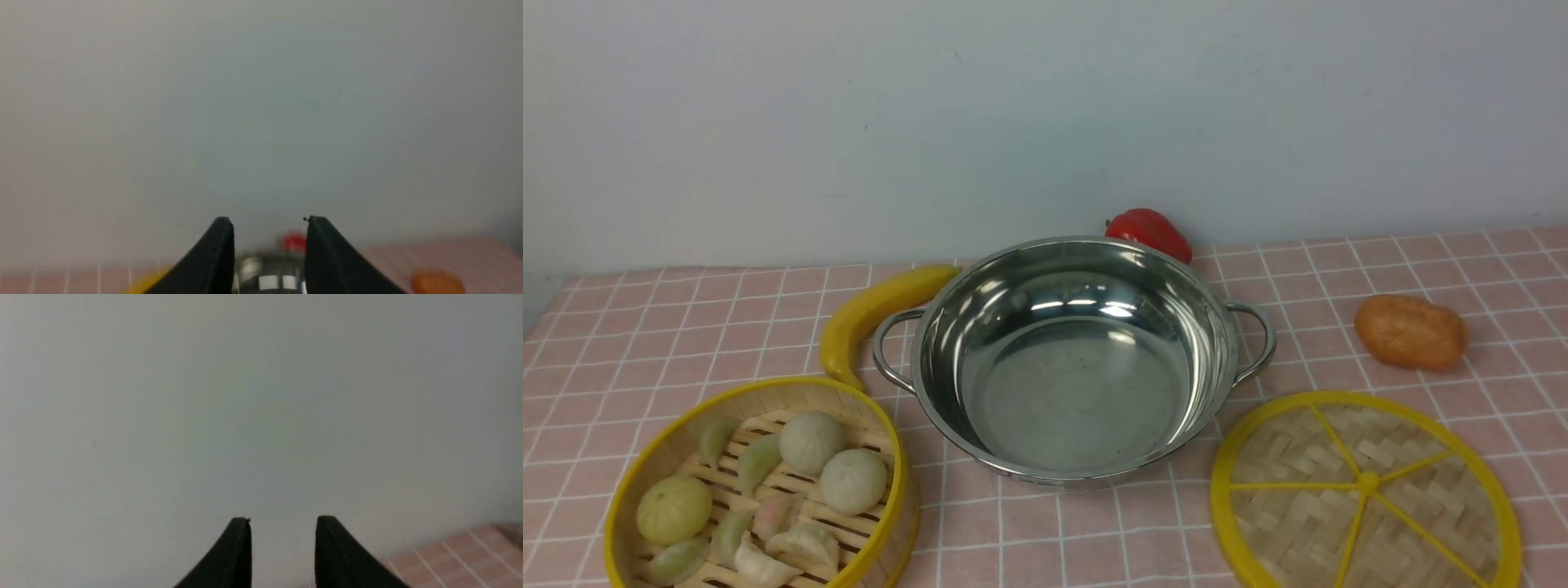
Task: Place the steamer in the pot on the pink tablecloth, and put the lid on the steamer.
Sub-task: 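Grasp the rim of the steamer basket holding the buns with the left gripper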
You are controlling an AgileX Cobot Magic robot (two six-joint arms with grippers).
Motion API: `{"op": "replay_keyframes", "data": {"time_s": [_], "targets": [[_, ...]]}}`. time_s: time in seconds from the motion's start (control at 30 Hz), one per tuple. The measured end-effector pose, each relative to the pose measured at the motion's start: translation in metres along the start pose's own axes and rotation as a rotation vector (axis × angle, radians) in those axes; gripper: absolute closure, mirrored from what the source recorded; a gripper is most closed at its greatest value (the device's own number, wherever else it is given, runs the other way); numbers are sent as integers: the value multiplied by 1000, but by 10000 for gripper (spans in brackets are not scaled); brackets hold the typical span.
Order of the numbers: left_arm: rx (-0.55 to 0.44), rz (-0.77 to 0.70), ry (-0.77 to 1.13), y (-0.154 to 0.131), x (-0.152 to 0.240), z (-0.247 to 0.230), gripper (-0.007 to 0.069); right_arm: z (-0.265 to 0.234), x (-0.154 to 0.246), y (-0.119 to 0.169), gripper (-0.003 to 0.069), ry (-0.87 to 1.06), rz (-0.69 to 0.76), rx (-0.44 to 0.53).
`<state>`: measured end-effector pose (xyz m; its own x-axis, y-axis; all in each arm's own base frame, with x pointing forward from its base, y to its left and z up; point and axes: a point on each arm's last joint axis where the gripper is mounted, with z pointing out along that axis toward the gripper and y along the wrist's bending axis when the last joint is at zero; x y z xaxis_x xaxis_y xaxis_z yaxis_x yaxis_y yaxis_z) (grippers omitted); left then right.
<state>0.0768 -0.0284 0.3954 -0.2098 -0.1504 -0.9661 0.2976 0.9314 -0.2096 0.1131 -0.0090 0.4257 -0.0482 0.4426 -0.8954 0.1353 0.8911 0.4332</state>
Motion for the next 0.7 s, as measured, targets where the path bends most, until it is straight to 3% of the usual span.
{"op": "replay_keyframes", "data": {"time_s": [0.13,0.2,0.23,0.3,0.37,0.5,0.7], "targets": [[-241,-153,552,41,39,46,383,18,25,5,419,265,-135,-50],[-377,-177,710,61,49,58,383,23,35,9,419,371,-167,-102],[-389,-174,708,62,48,58,383,24,37,9,419,390,-182,-109],[-531,-160,840,85,53,75,382,31,53,13,419,561,-183,-160],[-606,-133,921,100,59,89,382,37,64,14,419,681,-188,-181],[-651,-152,1028,121,76,112,382,50,78,11,419,816,-227,-184],[-702,-232,1073,158,98,134,382,56,83,9,419,851,-260,-186]]}}
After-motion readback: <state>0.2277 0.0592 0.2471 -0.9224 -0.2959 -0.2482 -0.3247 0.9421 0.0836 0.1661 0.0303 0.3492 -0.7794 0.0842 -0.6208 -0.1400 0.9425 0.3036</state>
